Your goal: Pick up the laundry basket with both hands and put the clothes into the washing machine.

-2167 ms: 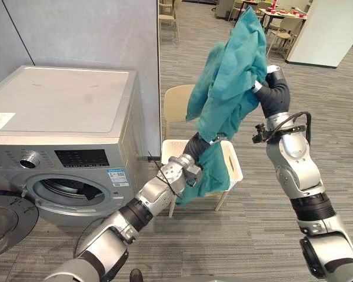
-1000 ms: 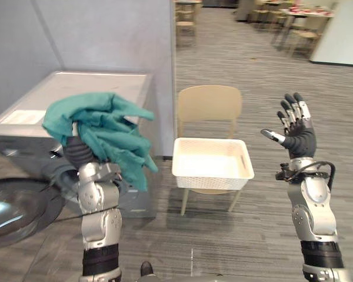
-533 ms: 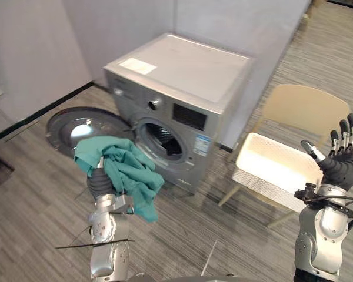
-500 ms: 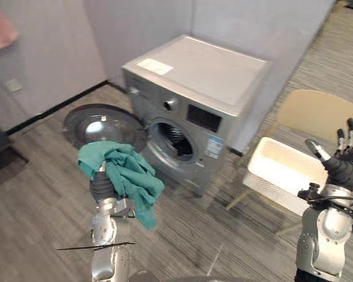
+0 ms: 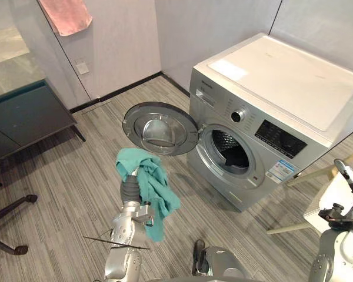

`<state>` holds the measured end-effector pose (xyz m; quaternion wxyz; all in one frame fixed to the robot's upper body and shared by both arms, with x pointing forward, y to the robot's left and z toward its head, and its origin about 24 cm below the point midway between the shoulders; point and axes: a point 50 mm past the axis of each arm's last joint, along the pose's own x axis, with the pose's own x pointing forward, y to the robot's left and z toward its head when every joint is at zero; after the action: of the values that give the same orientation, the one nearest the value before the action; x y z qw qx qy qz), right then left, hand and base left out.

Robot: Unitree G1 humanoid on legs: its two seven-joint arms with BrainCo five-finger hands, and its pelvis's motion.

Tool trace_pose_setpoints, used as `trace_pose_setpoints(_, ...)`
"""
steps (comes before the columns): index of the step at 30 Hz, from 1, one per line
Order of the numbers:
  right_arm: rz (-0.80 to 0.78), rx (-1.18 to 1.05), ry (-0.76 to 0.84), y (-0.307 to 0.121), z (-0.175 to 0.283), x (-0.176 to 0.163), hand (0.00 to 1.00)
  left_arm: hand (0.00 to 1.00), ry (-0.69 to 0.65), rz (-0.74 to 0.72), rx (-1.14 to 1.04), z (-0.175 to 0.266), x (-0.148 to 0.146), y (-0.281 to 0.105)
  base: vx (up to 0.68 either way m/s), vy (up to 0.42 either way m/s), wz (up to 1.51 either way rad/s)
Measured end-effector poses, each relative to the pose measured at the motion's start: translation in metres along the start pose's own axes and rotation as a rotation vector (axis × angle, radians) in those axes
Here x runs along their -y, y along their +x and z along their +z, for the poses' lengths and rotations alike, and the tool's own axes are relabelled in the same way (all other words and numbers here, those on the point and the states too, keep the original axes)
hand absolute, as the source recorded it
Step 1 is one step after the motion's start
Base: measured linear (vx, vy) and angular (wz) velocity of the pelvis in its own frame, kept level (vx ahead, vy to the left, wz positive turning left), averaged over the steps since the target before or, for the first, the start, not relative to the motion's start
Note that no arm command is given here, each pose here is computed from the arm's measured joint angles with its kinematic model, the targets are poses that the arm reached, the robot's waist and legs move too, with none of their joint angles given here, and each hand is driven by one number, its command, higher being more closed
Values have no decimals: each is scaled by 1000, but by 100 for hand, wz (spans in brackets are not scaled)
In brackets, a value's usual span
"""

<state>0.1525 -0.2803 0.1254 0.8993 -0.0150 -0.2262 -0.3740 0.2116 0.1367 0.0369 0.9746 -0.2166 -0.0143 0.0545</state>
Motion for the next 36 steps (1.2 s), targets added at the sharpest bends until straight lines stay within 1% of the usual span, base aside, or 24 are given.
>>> trace_pose_setpoints(2, -5, 12, -13, 0, 2, -4, 0, 100, 0, -28, -31, -7, 3, 1, 409, -32, -17)
trace_pose_setpoints(4, 12, 60, -4, -2, 15, -9, 0, 100, -11, -48, -71, -15, 7, -1, 445, -72, -31)
trace_pose_setpoints(6, 41, 186, 12, -8, 45, -18, 0, 100, -28, -62, -105, -21, 6, -9, 454, 27, -123)
trace_pose_setpoints(7, 39, 223, 2, -9, 51, -19, 0, 100, -29, -63, -132, -26, 5, -13, 352, 65, -131)
trace_pose_setpoints(8, 34, 225, 0, -9, 51, -18, 0, 100, -27, -62, -140, -28, 5, -13, 463, 123, -130)
trace_pose_setpoints(11, -10, 163, -53, -13, 44, -11, 0, 100, -6, -69, -253, -49, 1, -19, 300, 165, -116)
trace_pose_setpoints(13, -20, 140, -58, -15, 41, -14, 0, 100, -4, -71, -304, -57, 1, -24, 297, 350, -146)
trace_pose_setpoints(16, -2, 133, -118, -18, 40, -18, 0, 100, -14, -112, -321, -61, 9, -26, 203, 412, -157)
trace_pose_setpoints(17, -14, 116, -187, -21, 37, -14, 0, 100, -17, -138, -364, -71, 16, -29, 210, 443, -112)
trace_pose_setpoints(20, -16, 69, -298, -31, 33, -6, 0, 100, 20, -126, -412, -79, 8, -34, 235, 397, -134)
trace_pose_setpoints(23, 26, 64, -292, -30, 29, -17, 0, 100, 67, -111, -438, -82, -4, -34, 61, 271, -218)
trace_pose_setpoints(25, 29, 0, -326, -28, 9, -16, 0, 100, 90, -76, -452, -84, -16, -32, 7, 134, -206)
trace_pose_setpoints(27, 20, -168, -396, -33, -31, -6, 0, 100, 138, -43, -472, -86, -32, -23, 3, -2, -136)
trace_pose_setpoints(28, 11, -211, -420, -35, -39, 0, 0, 100, 144, -43, -478, -88, -32, -21, 7, -57, -70)
trace_pose_setpoints(30, -34, -351, -505, -46, -64, 21, 0, 100, 137, -41, -484, -90, -28, -15, 22, -44, -30)
trace_pose_setpoints(31, -64, -439, -550, -55, -77, 35, 0, 100, 124, -30, -481, -91, -24, -13, 5, -38, -20)
trace_pose_setpoints(33, -88, -569, -603, -75, -94, 52, 0, 100, 95, -8, -480, -93, -21, -13, -13, -48, -11)
trace_pose_setpoints(35, -103, -664, -600, -96, -99, 60, 0, 100, 63, 13, -491, -96, -19, -15, -15, -53, -7)
trace_pose_setpoints(36, -82, -704, -594, -107, -101, 58, 0, 100, 50, 34, -495, -97, -19, -16, -21, -48, -5)
